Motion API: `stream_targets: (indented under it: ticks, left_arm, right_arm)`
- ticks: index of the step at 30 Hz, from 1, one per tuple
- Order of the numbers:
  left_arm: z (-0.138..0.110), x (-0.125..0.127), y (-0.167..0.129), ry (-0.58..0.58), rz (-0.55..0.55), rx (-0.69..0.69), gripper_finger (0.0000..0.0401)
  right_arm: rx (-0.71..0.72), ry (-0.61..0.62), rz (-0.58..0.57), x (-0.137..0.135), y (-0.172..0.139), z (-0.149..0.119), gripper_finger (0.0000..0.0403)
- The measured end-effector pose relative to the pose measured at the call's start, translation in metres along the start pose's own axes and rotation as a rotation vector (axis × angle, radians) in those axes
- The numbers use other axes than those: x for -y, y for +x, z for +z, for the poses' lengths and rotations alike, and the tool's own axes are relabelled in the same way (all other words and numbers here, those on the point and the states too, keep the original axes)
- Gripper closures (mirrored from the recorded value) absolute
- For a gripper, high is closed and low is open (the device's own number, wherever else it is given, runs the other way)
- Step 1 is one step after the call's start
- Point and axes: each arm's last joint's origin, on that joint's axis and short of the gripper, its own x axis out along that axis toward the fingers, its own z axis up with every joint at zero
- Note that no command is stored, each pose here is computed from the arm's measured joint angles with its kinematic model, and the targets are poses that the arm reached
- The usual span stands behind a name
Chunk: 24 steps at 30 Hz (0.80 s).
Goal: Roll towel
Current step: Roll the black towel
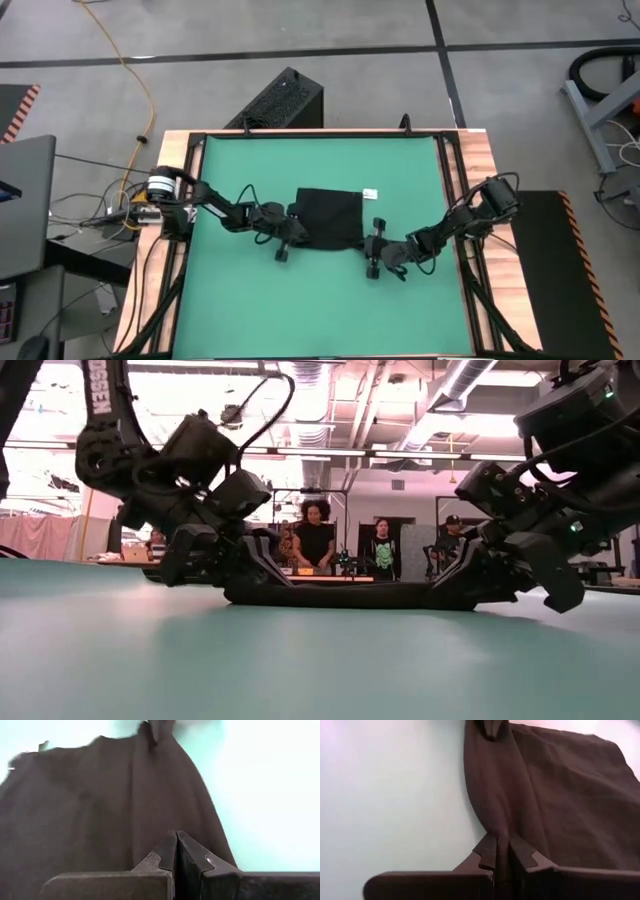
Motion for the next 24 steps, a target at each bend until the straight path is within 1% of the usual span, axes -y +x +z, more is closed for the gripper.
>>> stream_targets:
  ticks: [5, 7, 9, 13, 15, 17, 21, 24]
  left_arm:
    - [0.021, -0.001, -0.012, 0.025, 0.035, 0.073, 0.0401]
    - [0.032, -0.003, -0.018, 0.053, 0.053, 0.123, 0.0401]
    - [0.038, -0.004, -0.022, 0.085, 0.070, 0.140, 0.0401]
    - [0.037, -0.008, -0.023, 0.164, 0.147, 0.108, 0.0401]
    - [0.035, -0.011, -0.021, 0.199, 0.155, 0.108, 0.0401]
    - [0.029, -0.013, -0.019, 0.196, 0.141, 0.087, 0.0401]
    - [0.018, -0.016, -0.013, 0.178, 0.111, 0.060, 0.0401]
    - [0.011, -0.016, -0.009, 0.173, 0.106, 0.035, 0.0401]
  right_arm:
    - [-0.005, 0.074, 0.050, -0.003, -0.005, 0.004, 0.0370]
    - [-0.019, 0.123, 0.080, -0.001, -0.007, 0.007, 0.0371]
    - [-0.034, 0.186, 0.111, 0.002, -0.009, 0.010, 0.0371]
    - [-0.040, 0.284, 0.213, 0.010, -0.014, 0.023, 0.0371]
    - [-0.032, 0.309, 0.242, 0.015, -0.018, 0.030, 0.0371]
    - [-0.051, 0.358, 0.240, 0.022, -0.020, 0.034, 0.0371]
    - [-0.123, 0.505, 0.216, 0.038, -0.021, 0.042, 0.0371]
    - [-0.126, 0.576, 0.245, 0.044, -0.021, 0.051, 0.0371]
